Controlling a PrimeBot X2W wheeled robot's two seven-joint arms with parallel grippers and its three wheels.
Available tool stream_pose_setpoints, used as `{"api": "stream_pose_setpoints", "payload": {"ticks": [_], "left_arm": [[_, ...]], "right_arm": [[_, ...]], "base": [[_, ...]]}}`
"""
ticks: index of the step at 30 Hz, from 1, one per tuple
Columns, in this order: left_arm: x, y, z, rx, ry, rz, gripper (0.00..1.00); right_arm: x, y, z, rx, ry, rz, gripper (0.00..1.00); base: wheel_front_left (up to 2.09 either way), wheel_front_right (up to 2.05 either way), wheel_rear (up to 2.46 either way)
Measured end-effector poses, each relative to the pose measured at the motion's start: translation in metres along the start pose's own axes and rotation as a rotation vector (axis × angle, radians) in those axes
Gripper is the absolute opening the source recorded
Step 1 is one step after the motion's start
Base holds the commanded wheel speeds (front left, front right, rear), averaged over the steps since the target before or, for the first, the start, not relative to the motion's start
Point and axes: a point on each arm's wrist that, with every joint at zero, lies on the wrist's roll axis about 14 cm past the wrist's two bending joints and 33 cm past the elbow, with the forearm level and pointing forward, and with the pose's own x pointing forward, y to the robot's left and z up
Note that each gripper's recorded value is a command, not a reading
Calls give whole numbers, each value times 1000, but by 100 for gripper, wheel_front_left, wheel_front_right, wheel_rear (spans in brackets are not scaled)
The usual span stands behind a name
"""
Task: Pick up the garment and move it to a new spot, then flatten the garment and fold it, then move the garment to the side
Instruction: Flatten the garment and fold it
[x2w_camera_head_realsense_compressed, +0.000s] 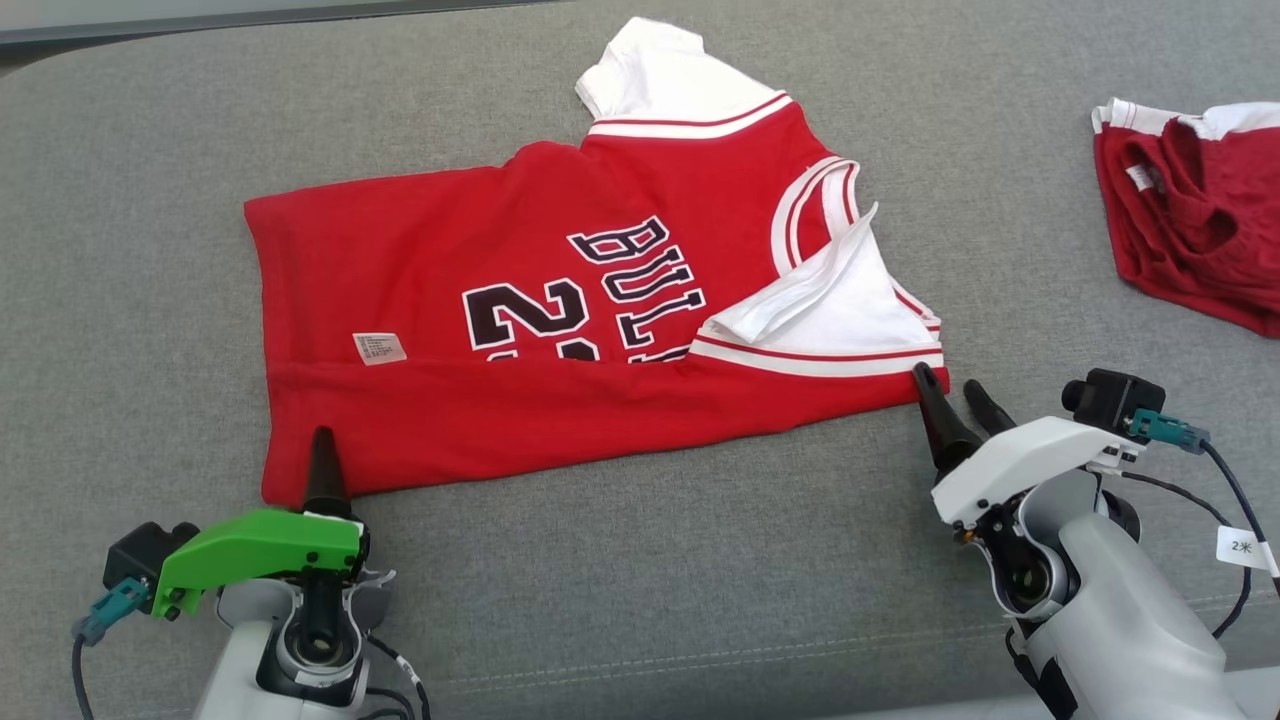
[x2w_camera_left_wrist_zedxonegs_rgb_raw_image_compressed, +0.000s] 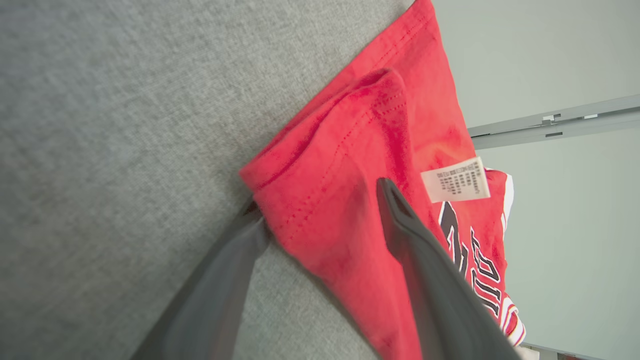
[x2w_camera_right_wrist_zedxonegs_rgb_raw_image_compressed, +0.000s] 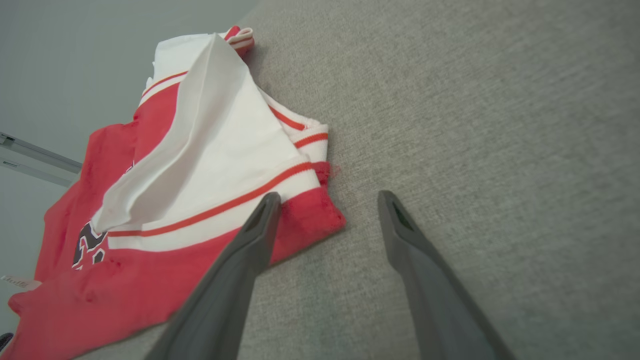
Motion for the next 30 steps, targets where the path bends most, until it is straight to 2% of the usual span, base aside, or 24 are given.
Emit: {"api": "stream_pose_setpoints", "payload": {"ticks": [6, 7, 8, 9, 10, 12, 13, 19, 24, 30], "left_arm": [[9, -2, 1, -10, -9, -5, 100], [10, -2, 1, -12, -12, -4, 96], [11, -2, 2, -14, -15, -4, 78], [12, -2, 2, -15, -15, -4, 58], [13, -2, 2, -17, -19, -9, 45], [14, -2, 2, -22, -23, -11, 11], [14, -3, 2, -22, -27, -18, 0], [11, -15, 4, -11, -44, -90, 0], [2, -28, 10, 2, -71, -159, 0], [-23, -32, 4, 18, -76, -218, 0]], "right_arm": [[9, 3, -14, 24, 50, -2, 100], [11, 6, -16, 25, 57, 3, 100], [13, 7, -17, 23, 61, 6, 100], [16, 10, -17, 20, 64, 12, 82], [18, 13, -18, 20, 68, 18, 48], [23, 20, -19, 17, 74, 34, 24], [24, 23, -20, 16, 75, 40, 0], [28, 36, -16, 36, 56, 69, 0], [29, 44, 12, 27, -8, 111, 0], [12, 28, 34, -34, -44, 102, 0]], "base": [[0, 0, 0], [0, 0, 0], [0, 0, 0], [0, 0, 0], [0, 0, 0], [0, 0, 0], [0, 0, 0], [0, 0, 0], [0, 0, 0], [0, 0, 0]]}}
